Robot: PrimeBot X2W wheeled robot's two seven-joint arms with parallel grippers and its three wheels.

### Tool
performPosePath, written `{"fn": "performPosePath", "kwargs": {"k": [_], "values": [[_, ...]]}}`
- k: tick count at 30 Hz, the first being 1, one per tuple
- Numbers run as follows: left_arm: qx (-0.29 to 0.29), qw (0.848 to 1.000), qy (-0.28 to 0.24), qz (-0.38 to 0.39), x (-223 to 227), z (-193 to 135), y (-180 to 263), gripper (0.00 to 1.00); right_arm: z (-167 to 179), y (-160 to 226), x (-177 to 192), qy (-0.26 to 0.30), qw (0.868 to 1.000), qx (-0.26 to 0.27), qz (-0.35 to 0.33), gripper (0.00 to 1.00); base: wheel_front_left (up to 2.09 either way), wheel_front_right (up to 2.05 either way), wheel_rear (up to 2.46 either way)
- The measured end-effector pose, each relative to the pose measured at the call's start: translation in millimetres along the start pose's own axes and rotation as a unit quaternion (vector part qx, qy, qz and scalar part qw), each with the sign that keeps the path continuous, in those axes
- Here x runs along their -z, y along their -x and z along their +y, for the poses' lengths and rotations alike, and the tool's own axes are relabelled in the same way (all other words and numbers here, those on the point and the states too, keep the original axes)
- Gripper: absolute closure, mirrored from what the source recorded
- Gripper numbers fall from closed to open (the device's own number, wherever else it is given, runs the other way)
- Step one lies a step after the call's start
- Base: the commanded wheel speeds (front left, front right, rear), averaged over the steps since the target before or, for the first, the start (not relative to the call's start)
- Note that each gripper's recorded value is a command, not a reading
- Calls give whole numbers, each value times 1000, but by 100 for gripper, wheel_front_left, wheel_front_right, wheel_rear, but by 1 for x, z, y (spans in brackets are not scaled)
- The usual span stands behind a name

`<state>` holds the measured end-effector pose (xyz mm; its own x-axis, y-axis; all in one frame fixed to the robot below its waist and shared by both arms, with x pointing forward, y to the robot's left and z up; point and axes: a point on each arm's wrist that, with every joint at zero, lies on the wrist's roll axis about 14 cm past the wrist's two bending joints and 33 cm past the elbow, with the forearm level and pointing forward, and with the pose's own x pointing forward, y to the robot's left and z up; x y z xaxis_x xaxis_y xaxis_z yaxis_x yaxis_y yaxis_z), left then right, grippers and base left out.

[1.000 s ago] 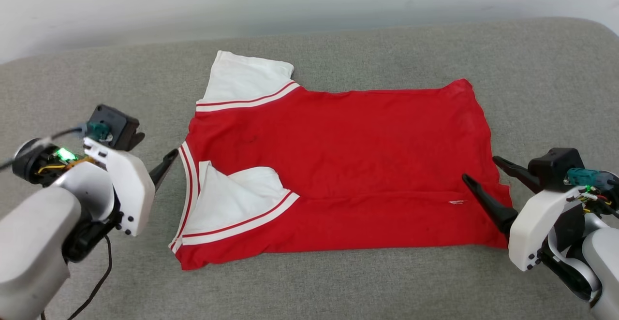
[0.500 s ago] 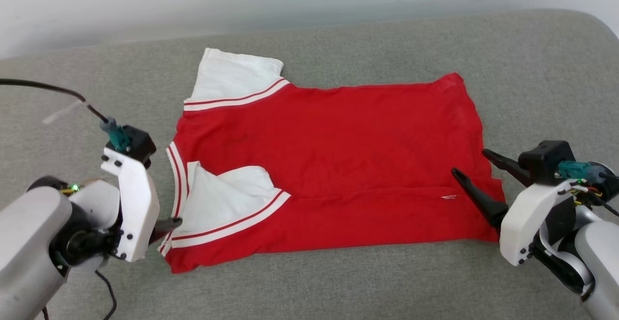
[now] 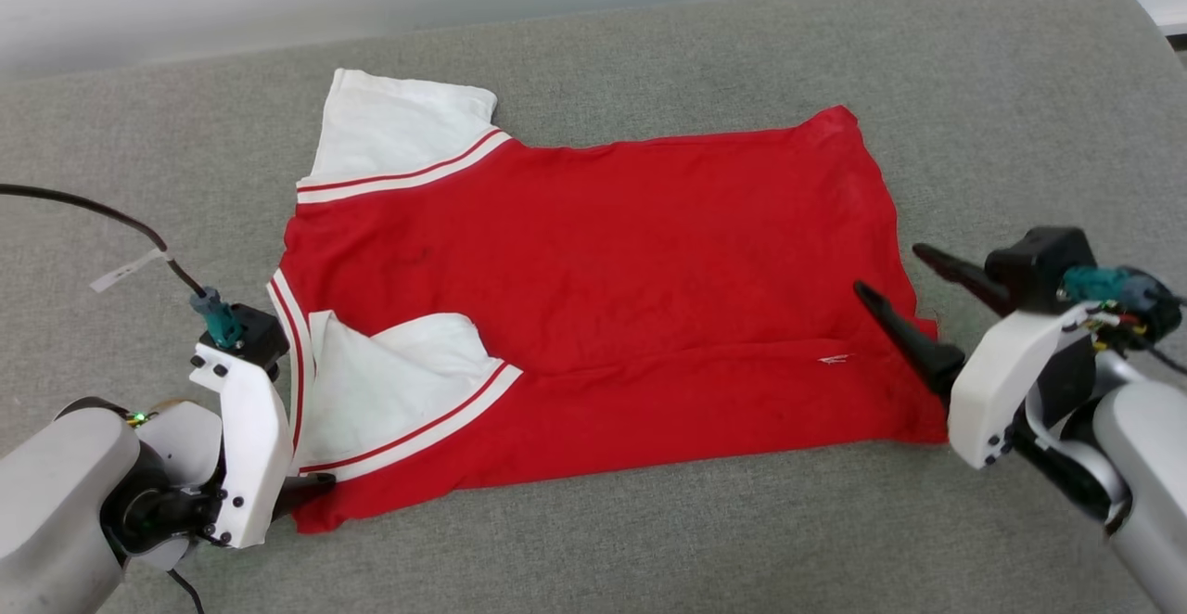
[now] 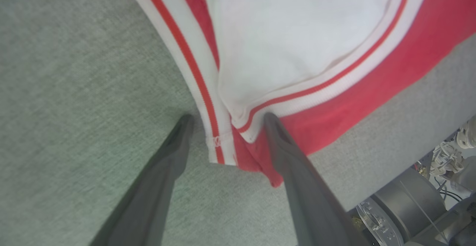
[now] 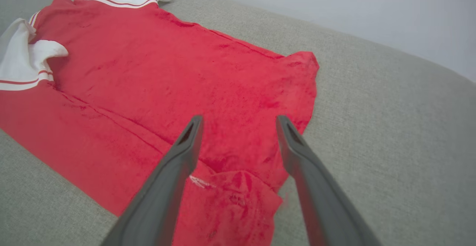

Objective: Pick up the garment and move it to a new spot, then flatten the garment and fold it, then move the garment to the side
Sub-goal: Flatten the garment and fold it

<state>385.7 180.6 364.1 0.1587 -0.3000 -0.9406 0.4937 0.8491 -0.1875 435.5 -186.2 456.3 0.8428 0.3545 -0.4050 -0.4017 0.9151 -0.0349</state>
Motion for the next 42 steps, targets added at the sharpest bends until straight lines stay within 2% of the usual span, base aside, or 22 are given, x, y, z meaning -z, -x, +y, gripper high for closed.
{"fn": "performPosePath", "kwargs": {"k": [1,6,11,14,18,21,28,31,35,36,37,42], "values": [[0,1000,0,-1,0,0,0,100,-2,0,-5,5,1000,1,-5,0,0,0,0],[1,1000,-11,-21,-6,-3,9,100,-21,4,-33,45,999,15,-5,0,0,0,0],[-6,998,-29,-47,-13,-4,25,100,-22,13,-24,83,992,-4,98,0,0,0,0],[-2,997,-39,-60,-17,-8,31,100,-23,22,-4,82,979,-17,184,0,0,0,0],[1,996,-53,-65,-18,-13,33,100,-17,33,29,49,956,-41,287,0,0,0,0],[6,996,-60,-67,-19,-17,32,100,-19,35,49,36,940,-44,336,0,0,0,0],[10,995,-67,-67,-20,-18,24,100,0,9,81,-28,934,-62,351,0,0,0,0],[9,996,-65,-65,-17,-17,22,100,9,6,100,-31,927,-69,368,0,0,0,0],[9,996,-60,-67,-16,-16,21,100,12,2,106,-44,928,-69,365,0,0,0,0],[8,996,-60,-68,-16,-15,21,100,12,2,105,-47,929,-68,360,57,0,0,0],[8,996,-59,-69,-16,-15,21,100,11,2,104,-47,932,-67,352,100,0,0,0],[4,996,-53,-75,-11,-14,27,100,9,6,88,-52,946,-62,313,100,0,0,0]]}}
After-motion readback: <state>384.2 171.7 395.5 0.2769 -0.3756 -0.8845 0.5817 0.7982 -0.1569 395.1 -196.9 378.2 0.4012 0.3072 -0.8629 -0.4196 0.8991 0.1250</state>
